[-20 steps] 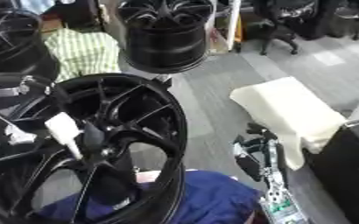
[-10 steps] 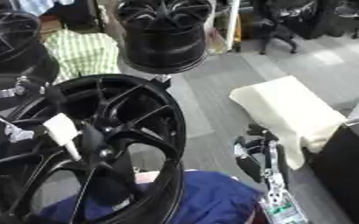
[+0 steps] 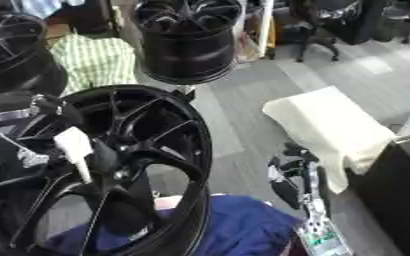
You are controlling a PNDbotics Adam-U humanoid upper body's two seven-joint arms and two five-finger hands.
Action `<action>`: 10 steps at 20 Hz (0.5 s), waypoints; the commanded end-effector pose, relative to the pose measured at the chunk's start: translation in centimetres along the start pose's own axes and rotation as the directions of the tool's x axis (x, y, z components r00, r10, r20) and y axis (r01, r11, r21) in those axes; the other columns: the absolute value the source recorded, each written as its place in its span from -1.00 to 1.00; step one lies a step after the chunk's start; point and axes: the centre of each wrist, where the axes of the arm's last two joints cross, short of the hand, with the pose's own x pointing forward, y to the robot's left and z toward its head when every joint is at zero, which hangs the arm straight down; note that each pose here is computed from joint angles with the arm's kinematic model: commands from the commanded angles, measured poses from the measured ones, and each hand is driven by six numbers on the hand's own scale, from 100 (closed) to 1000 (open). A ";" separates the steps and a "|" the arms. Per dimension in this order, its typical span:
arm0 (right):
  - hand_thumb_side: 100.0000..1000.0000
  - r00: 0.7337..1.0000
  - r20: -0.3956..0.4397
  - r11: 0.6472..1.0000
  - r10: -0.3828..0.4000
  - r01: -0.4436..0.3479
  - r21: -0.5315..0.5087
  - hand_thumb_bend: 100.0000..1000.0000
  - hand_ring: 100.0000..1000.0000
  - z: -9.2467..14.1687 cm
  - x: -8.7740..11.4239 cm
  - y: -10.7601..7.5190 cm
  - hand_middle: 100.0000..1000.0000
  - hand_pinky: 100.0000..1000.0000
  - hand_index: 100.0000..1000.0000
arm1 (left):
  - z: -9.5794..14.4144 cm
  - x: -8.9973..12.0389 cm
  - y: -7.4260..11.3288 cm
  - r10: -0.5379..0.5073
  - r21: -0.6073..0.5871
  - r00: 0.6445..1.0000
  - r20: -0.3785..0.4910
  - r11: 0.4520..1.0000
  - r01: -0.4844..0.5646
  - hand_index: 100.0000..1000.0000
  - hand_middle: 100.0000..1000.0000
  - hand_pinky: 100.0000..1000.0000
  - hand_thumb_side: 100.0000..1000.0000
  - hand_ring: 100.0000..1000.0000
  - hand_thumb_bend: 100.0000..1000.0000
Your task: Pull the pin out of the wheel hub.
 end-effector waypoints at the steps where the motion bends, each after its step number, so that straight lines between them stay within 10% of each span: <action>1: -1.00 1.000 0.027 1.000 0.011 -0.011 -0.008 -0.88 -0.02 -0.6 0.4 -0.4 0.23 -0.10 0.50 | 0.1 0.7 1.5 -0.218 -0.288 0.924 0.313 0.906 0.311 0.71 0.47 0.54 -0.63 0.48 -0.69; 10: -1.00 1.000 0.028 1.000 0.014 -0.014 -0.007 -0.87 -0.02 -0.7 0.4 -0.4 0.23 -0.10 0.49 | 0.0 1.1 0.9 -0.238 -0.341 0.916 0.322 0.874 0.347 0.68 0.38 0.49 -0.75 0.41 -0.79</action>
